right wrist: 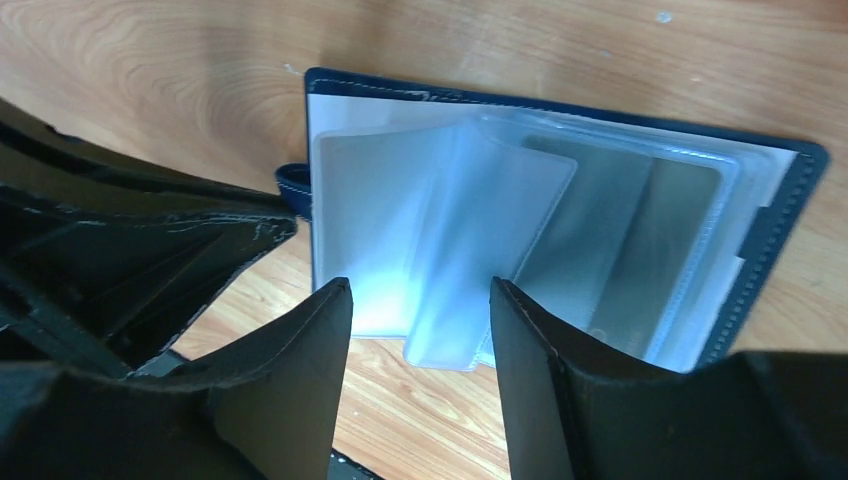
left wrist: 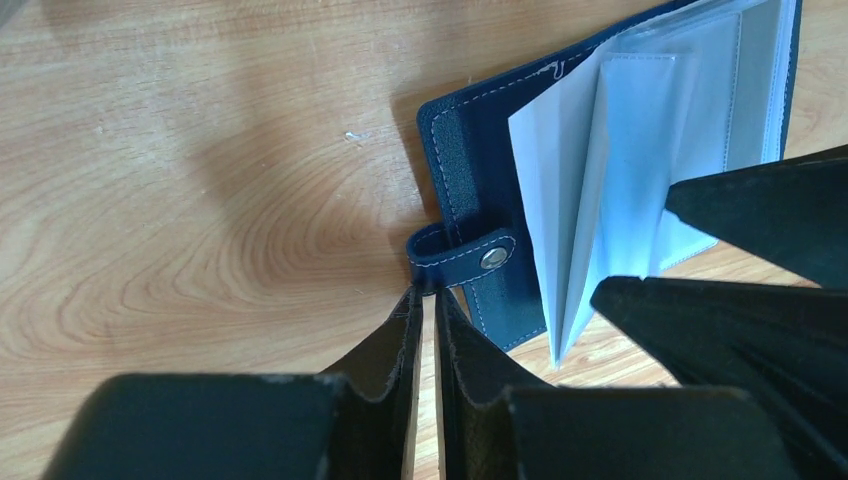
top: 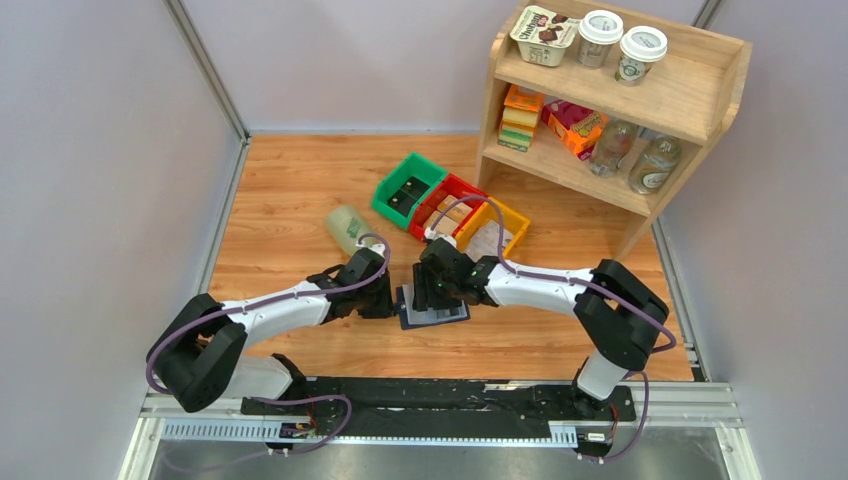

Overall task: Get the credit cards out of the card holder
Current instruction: Remove the credit card from the card holder.

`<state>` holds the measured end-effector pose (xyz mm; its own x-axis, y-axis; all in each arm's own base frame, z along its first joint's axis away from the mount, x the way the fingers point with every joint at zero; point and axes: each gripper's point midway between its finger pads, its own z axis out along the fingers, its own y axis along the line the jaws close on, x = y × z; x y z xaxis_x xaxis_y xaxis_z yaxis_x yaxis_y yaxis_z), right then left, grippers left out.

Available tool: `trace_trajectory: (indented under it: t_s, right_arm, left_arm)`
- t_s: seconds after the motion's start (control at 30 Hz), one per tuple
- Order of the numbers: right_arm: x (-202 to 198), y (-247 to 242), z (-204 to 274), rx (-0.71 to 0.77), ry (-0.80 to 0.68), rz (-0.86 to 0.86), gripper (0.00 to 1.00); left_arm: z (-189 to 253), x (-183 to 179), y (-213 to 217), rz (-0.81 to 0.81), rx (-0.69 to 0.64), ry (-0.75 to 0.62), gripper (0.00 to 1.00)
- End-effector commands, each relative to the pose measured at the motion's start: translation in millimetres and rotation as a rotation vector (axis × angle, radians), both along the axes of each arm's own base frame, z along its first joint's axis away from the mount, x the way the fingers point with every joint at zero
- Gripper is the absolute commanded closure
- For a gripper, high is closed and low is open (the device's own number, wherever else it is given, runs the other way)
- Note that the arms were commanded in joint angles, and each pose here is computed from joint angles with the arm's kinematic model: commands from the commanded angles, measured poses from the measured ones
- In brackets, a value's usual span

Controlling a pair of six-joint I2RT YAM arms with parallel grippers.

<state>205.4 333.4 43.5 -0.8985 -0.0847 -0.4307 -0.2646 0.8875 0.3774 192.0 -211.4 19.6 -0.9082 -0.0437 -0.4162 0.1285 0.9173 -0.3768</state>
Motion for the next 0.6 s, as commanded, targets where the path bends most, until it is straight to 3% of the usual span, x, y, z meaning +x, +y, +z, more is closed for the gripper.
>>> trace_trajectory:
  t_s: [0.0,0.27,0.57]
  right_arm:
    - [4.1,28.5,32.5,0.121,-0.037,0.075,0.44]
    - [31.2,-19.3,53.4,-0.083,-0.192,-0.051,0.41]
    - [28.3,-35.0,23.5,-0.19,-0.144,-0.09,0.39]
  left_arm:
    - [2.5,1.1,-7.7,-0.005,-0.036,-0.003,0.86]
    - [1.8,0.3,-5.3,0.001,-0.03,-0.004,0.86]
    - [2.0,1.4,-8.0,-0.006,-0.034,-0.002,0.87]
